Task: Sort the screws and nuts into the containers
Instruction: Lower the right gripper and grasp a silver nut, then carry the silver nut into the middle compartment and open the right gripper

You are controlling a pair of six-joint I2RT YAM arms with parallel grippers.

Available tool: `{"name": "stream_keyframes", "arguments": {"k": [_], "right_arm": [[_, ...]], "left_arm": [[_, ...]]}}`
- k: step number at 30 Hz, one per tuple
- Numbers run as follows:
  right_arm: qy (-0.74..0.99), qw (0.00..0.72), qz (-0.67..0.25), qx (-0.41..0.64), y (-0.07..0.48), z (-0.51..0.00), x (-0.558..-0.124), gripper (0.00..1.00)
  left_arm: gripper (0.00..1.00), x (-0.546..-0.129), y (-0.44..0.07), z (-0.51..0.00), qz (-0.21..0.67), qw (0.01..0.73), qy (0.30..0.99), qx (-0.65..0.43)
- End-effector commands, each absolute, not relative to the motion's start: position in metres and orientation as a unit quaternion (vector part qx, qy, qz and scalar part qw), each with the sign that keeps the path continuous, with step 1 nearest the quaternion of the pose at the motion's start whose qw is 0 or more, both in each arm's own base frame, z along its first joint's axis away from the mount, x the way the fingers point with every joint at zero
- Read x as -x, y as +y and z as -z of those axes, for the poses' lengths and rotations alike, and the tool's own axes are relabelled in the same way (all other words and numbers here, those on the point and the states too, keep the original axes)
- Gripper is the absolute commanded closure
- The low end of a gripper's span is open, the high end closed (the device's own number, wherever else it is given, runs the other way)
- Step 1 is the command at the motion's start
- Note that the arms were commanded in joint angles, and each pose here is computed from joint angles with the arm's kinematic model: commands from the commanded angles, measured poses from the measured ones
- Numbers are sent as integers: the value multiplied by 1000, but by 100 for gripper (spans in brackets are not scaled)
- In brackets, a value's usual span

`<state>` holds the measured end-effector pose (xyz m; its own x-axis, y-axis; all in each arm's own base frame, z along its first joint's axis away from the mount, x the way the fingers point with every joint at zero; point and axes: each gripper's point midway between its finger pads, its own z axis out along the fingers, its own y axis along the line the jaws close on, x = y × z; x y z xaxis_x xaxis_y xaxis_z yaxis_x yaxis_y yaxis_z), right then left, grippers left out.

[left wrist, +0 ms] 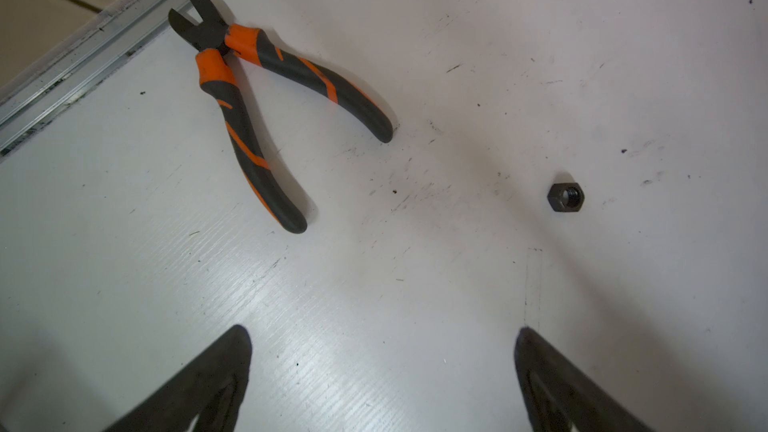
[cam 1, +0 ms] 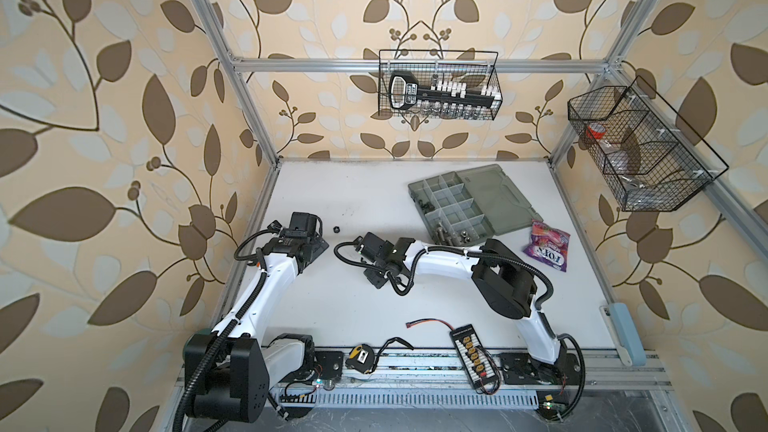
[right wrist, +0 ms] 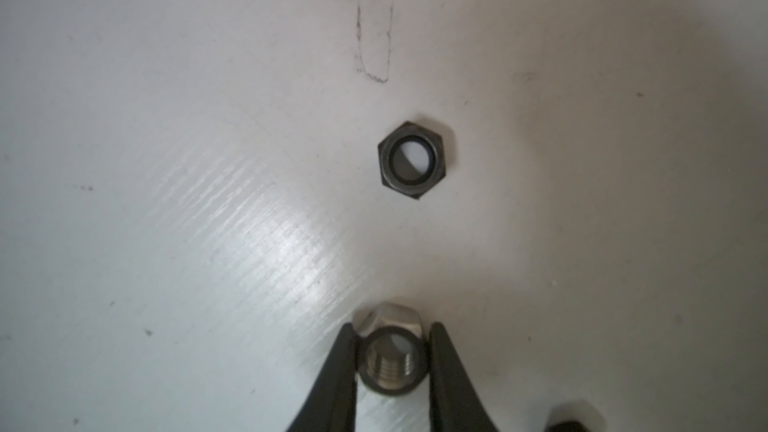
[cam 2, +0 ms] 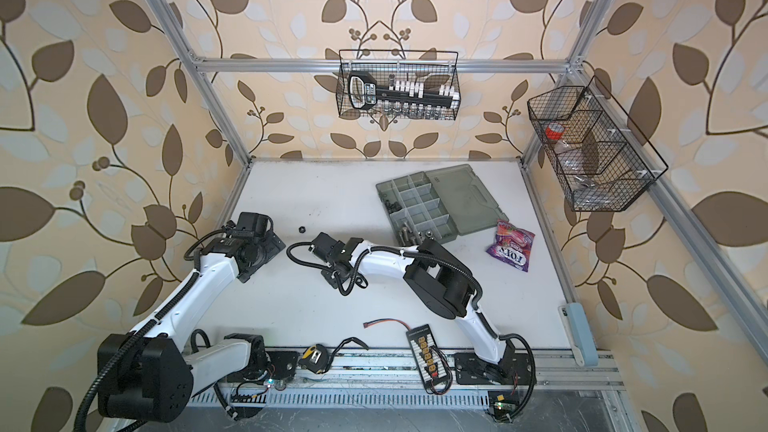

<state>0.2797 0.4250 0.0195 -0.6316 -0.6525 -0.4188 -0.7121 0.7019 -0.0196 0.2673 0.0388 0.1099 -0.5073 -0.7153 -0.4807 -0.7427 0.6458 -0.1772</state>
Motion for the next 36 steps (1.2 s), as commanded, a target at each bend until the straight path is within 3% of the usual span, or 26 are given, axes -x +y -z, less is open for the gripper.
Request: {"name": "stream_keyframes", "arguments": {"k": [1, 15, 24, 31, 36], "right_arm": [[903, 194, -69, 376, 423, -20, -277, 95], [908, 270, -85, 310, 396, -98, -308, 100], [935, 298, -79, 174, 284, -136, -355, 100], [955, 282, -71, 57, 181, -131, -375, 99], [961, 269, -60, 19, 142, -119, -379, 99]], "left_arm": [[1, -264, 43, -112, -30, 269, 865, 423], [1, -266, 42, -113, -25, 270, 867, 418], [1, -269, 39, -115, -17, 271, 869, 414], [1, -272, 37, -116, -8, 273, 869, 413], [1, -274, 34, -115, -2, 270, 871, 411]]}}
